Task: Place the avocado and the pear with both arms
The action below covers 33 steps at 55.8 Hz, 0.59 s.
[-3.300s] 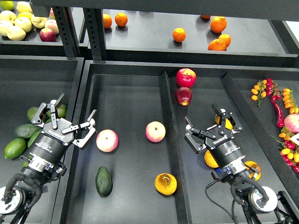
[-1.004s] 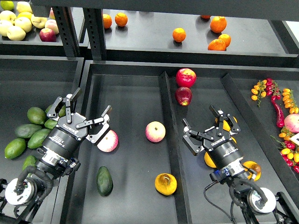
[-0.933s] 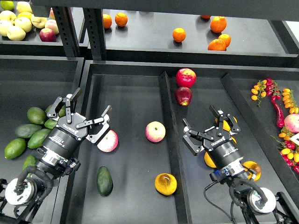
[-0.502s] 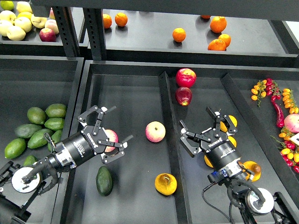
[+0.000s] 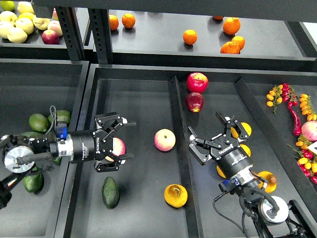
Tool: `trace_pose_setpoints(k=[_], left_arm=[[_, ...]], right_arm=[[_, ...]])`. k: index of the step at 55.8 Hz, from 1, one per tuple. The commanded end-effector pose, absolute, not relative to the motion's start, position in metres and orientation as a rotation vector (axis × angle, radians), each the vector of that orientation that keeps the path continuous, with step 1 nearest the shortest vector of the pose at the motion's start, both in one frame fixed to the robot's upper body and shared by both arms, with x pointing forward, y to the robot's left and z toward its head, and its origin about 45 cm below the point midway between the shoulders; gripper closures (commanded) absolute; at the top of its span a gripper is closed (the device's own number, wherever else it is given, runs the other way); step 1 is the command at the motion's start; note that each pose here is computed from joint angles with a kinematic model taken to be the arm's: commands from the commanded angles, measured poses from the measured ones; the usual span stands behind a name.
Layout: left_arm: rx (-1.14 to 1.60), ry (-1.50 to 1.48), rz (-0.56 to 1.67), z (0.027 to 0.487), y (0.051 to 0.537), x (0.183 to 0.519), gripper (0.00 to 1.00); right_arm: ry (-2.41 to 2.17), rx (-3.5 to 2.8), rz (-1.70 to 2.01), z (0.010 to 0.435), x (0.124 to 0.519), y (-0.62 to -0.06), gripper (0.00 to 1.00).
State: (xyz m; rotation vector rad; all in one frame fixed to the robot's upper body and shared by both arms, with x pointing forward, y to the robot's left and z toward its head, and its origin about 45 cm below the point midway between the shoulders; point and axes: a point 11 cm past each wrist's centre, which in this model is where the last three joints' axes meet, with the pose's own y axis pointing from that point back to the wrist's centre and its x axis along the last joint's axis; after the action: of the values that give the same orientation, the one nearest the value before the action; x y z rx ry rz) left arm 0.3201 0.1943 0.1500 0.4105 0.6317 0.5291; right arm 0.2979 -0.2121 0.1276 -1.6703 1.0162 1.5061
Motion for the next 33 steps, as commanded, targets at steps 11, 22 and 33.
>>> trace_pose_setpoints(k=[11, 22, 33], left_arm=[[0.812, 0.314, 0.364, 0.172, 0.187, 0.34, 0.0], [1.027, 0.143, 0.295, 0.191, 0.191, 0.355, 0.0], [1.182, 0.105, 0.227, 0.165, 0.205, 0.341, 0.0]], right_arm=[[1.154, -1.572, 1.59, 0.136, 0.337, -0.222, 0.01], [1.171, -1.571, 1.596, 0.14, 0.352, -0.222, 0.01], [1.18, -1.572, 1.592, 0.141, 0.362, -0.223, 0.01]])
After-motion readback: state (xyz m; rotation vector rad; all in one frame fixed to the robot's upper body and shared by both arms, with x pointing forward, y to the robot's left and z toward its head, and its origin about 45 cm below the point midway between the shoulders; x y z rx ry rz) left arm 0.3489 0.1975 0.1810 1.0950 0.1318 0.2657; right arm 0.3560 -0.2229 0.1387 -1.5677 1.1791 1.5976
